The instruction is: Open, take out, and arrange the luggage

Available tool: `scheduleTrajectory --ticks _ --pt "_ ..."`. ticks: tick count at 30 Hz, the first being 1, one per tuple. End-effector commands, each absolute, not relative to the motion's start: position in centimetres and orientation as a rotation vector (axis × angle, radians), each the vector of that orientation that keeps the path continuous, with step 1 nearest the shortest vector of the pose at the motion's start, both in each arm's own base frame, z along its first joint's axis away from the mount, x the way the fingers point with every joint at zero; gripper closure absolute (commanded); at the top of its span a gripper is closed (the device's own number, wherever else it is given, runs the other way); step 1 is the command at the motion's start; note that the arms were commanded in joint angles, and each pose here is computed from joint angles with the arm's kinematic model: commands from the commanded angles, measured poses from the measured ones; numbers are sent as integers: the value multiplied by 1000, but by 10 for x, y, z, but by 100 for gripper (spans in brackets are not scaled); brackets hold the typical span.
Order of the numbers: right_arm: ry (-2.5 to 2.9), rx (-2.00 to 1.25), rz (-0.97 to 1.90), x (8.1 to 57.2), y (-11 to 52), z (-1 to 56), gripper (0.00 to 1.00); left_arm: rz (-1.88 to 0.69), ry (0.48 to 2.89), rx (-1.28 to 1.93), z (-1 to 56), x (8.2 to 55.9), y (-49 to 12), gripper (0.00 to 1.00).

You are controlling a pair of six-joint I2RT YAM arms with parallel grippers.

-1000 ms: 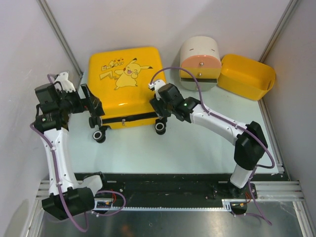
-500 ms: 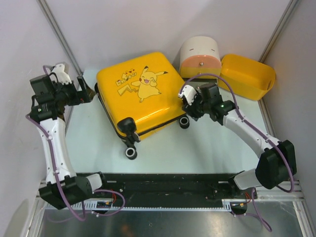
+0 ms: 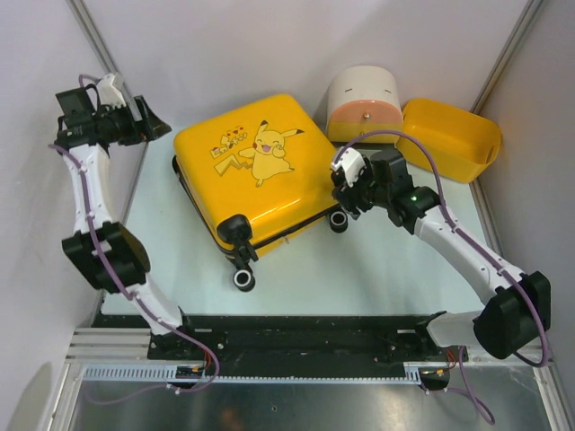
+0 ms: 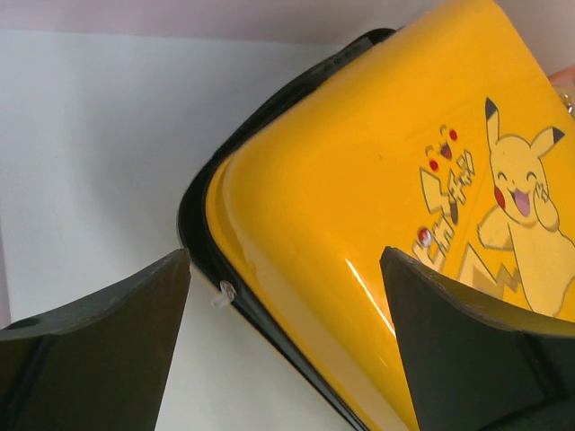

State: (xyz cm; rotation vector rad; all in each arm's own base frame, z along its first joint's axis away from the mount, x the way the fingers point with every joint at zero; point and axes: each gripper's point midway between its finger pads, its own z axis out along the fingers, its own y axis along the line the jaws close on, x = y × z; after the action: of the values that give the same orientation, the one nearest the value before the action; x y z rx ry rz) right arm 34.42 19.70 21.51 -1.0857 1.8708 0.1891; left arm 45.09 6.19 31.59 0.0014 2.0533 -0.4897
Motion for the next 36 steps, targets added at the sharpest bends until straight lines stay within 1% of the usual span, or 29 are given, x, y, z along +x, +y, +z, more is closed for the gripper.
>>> scheduleTrajectory --ticks 1,4,6,7,8,9,10,11,12,13,14,15,16,17,18,19,21,22,24,25,26,27,28,30,31,33,34,35,36 --pt "2004 -987 182 336 184 203 23 -597 1978 115 332 484 49 9" --pt "2021 -1062 228 335 196 185 23 -639 2002 81 318 499 48 10" --pt "2022 -1134 246 339 209 165 24 -646 2014 60 312 501 50 11" --pt "1983 -1139 236 349 216 167 24 -646 2026 58 305 500 50 11" --pt "1986 -1168 250 354 222 154 27 -639 2031 57 303 496 51 11" --pt "1948 -1176 259 362 232 157 30 -627 2023 65 309 489 50 11" --pt "1918 -1173 258 371 240 163 38 -633 2048 59 296 482 50 12" --pt "1900 -1181 263 376 247 163 61 -627 2053 49 294 477 51 12" --pt "1870 -1182 270 385 259 162 69 -604 2034 43 304 466 54 12" --pt "1828 -1171 268 394 270 171 77 -613 2065 11 288 457 56 13" --pt "1804 -1160 256 401 275 175 91 -605 2062 0 287 452 59 14" --pt "1751 -1155 246 413 287 178 97 -572 2034 -5 300 440 65 14" --pt "1713 -1171 248 414 299 181 100 -581 2060 -37 284 431 66 14" --pt "1667 -1166 244 421 309 192 100 -561 2050 -42 286 426 68 14" --pt "1633 -1174 237 431 321 187 100 -554 2069 -75 273 417 72 14" --pt "1619 -1183 239 433 329 186 100 -508 2039 -36 284 409 71 13" --pt "1515 -1129 222 457 350 211 100 -469 2058 -75 273 399 75 11" --pt "1529 -1113 190 471 358 197 100 -427 2031 -79 282 394 77 11" --pt "1445 -993 171 499 376 238 100 -393 2036 -107 272 388 80 9" --pt "1468 -966 161 515 383 220 100 -388 2010 -125 278 386 80 8" --pt "1471 -894 118 531 380 229 100 -389 2007 -134 277 385 80 8" --pt "1396 -810 112 547 386 270 98 -402 2013 -142 273 384 79 9" --pt "1416 -776 101 560 388 260 85 -411 2007 -141 274 384 78 9" --pt "1359 -718 108 571 391 297 64 -420 2003 -138 275 384 77 9" --pt "1348 -732 138 569 397 300 46 -430 1998 -132 277 384 76 9" --pt "1341 -750 165 560 396 315 37 -437 1978 -99 286 383 73 8" --pt "1368 -783 181 553 395 305 29 -457 1962 -65 292 382 68 7" --pt "1357 -793 222 537 390 325 27 -463 1950 -44 297 380 65 7" --pt "1368 -810 245 527 384 325 25 -465 1935 -15 302 378 63 6"
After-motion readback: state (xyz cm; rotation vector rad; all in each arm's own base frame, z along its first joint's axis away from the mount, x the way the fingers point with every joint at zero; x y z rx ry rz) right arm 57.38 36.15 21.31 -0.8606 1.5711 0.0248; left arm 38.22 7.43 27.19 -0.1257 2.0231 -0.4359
